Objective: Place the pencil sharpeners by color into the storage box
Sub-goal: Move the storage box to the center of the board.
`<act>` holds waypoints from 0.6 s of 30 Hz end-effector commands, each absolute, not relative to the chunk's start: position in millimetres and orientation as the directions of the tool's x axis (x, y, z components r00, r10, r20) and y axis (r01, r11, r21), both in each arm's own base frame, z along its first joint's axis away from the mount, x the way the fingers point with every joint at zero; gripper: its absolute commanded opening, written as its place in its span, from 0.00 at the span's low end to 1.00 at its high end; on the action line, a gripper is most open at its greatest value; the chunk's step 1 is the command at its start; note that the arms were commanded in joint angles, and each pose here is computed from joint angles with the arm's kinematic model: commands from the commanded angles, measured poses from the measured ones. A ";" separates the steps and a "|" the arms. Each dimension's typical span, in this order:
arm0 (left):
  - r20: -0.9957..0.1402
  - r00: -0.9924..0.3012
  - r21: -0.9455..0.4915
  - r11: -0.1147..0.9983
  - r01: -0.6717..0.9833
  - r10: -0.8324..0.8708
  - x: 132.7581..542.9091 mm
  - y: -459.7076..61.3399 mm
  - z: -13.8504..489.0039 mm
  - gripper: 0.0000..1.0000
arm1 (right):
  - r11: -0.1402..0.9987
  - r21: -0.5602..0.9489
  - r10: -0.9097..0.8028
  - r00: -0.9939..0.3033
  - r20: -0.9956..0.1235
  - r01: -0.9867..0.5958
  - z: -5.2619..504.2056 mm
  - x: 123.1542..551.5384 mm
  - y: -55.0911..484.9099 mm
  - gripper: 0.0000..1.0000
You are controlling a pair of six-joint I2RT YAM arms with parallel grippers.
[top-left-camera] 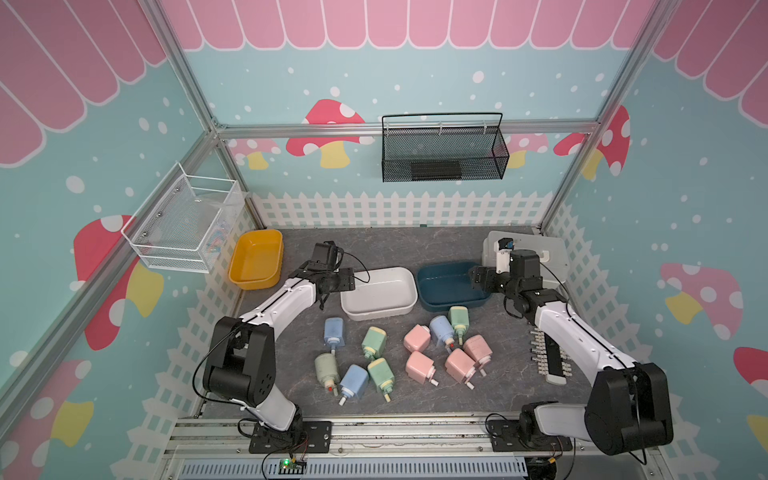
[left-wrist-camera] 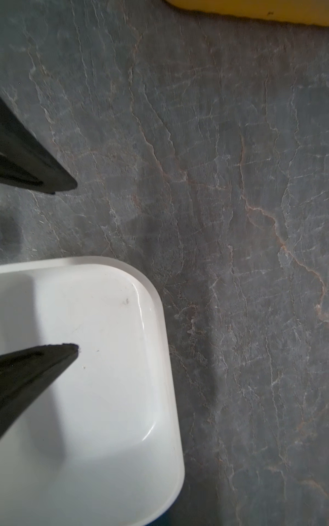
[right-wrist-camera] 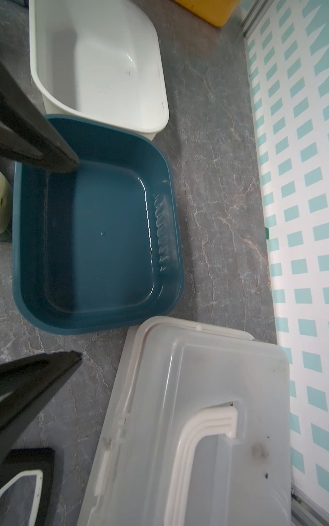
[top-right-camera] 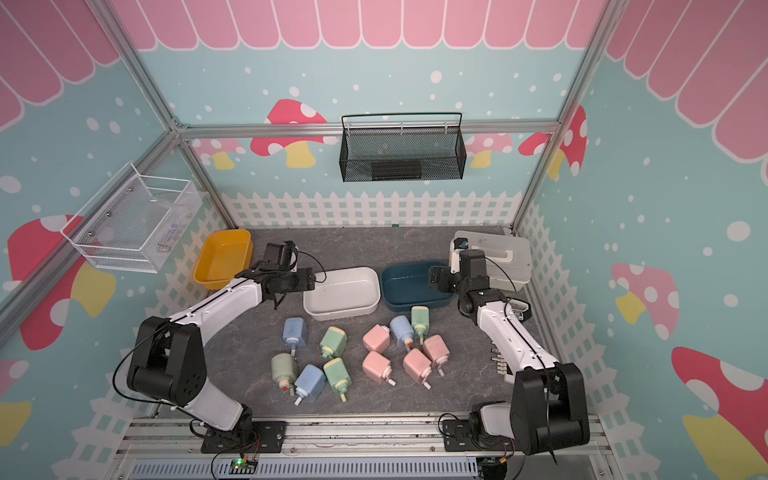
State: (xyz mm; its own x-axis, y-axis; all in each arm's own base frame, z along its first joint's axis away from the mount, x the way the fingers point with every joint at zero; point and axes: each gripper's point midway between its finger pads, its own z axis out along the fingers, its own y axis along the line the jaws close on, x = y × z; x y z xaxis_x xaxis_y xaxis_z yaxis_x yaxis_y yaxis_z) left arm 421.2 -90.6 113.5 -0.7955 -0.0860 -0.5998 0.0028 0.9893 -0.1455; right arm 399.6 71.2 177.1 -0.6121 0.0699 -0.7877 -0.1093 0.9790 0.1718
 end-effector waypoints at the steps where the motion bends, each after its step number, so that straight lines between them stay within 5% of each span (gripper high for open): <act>1: -0.562 -0.819 -0.210 0.978 0.012 -0.111 427.6 -104.7 98.0 0.80 | 0.989 0.129 0.053 -0.649 -0.759 -0.070 168.0 400.5 61.8 0.99; 13: -0.495 -0.866 -0.238 0.970 0.050 -0.077 433.3 -118.3 71.9 0.50 | 0.991 0.129 0.068 -0.671 -0.738 -0.042 159.5 401.9 59.2 0.98; 18: -0.497 -0.867 -0.203 0.976 0.076 -0.036 434.7 -115.9 70.4 0.46 | 0.994 0.113 0.076 -0.682 -0.727 -0.010 153.4 403.1 53.6 0.99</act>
